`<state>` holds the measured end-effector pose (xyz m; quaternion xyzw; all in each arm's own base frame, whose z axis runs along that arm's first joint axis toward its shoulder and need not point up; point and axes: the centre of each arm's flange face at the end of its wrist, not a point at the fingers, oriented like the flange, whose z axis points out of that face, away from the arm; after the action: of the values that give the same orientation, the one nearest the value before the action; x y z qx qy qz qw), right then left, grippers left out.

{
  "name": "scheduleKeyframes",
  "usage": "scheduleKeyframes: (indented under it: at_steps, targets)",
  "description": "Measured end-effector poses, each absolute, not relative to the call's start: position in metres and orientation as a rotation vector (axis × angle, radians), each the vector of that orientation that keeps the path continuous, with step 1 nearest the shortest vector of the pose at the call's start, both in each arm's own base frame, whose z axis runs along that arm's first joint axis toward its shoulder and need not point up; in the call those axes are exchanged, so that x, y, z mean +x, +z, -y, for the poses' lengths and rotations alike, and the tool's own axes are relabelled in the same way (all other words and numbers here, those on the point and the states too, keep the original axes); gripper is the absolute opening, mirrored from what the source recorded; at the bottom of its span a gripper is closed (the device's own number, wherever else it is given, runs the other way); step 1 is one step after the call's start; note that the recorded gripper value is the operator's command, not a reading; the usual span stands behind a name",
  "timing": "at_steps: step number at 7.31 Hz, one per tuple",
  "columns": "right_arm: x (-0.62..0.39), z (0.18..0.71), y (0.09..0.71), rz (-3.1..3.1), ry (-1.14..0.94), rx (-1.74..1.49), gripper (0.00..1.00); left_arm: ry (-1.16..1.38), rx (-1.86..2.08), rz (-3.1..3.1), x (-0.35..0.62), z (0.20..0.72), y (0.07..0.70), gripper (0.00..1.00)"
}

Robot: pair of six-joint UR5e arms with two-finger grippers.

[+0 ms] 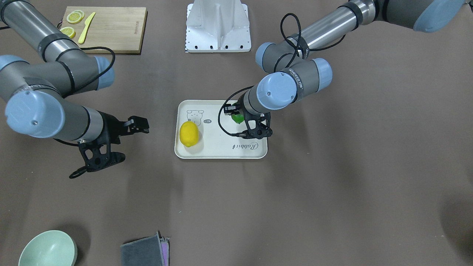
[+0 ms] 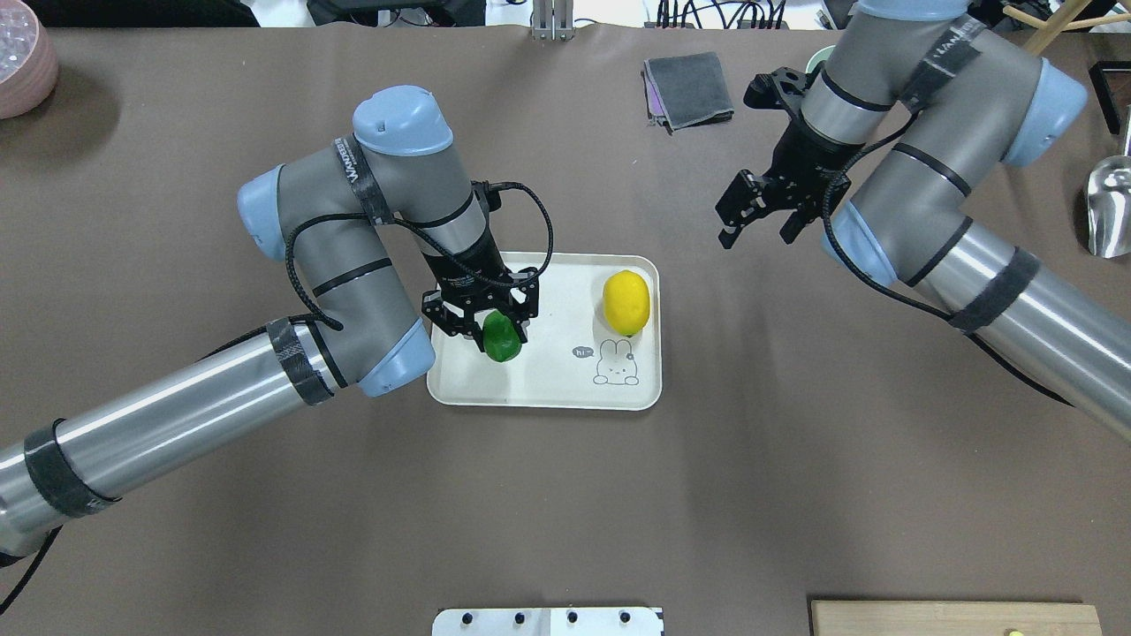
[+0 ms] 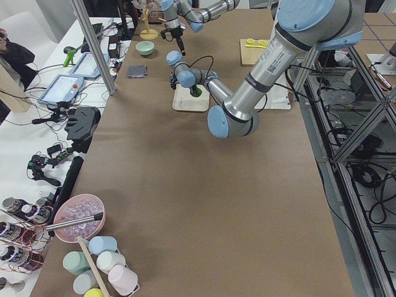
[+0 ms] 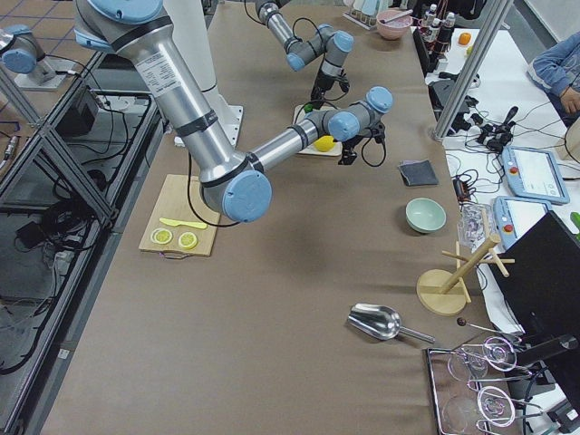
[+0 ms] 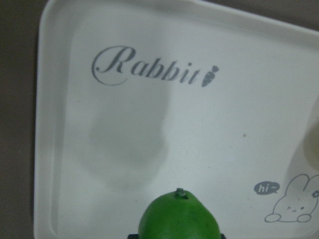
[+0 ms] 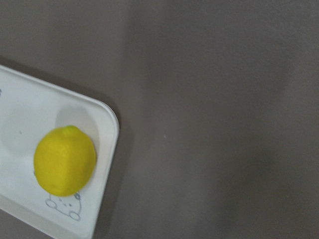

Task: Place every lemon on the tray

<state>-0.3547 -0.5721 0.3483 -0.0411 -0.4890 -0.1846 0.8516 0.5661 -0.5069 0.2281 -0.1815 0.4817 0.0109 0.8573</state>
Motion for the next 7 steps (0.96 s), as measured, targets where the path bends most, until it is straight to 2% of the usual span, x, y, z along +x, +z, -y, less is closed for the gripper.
scheduleKeyframes:
  at_steps: [1, 2, 5, 7]
  targets:
    - [-0.328, 0.553, 0.368, 1.017, -0.444, -0.030, 0.99, 0.027, -0.368, -1.016, 0.567, 0.510, 0.235, 0.31]
    - [-0.297, 0.543, 0.387, 0.998, -0.470, 0.017, 0.99, 0.027, -0.354, -1.013, 0.567, 0.515, 0.243, 0.97]
    - [-0.200, 0.509, 0.447, 0.956, -0.420, 0.057, 0.99, -0.009, -0.317, -0.997, 0.557, 0.532, 0.253, 0.98]
    - [-0.143, 0.509, 0.490, 0.929, -0.342, 0.053, 0.99, -0.062, -0.295, -0.992, 0.518, 0.550, 0.273, 0.98]
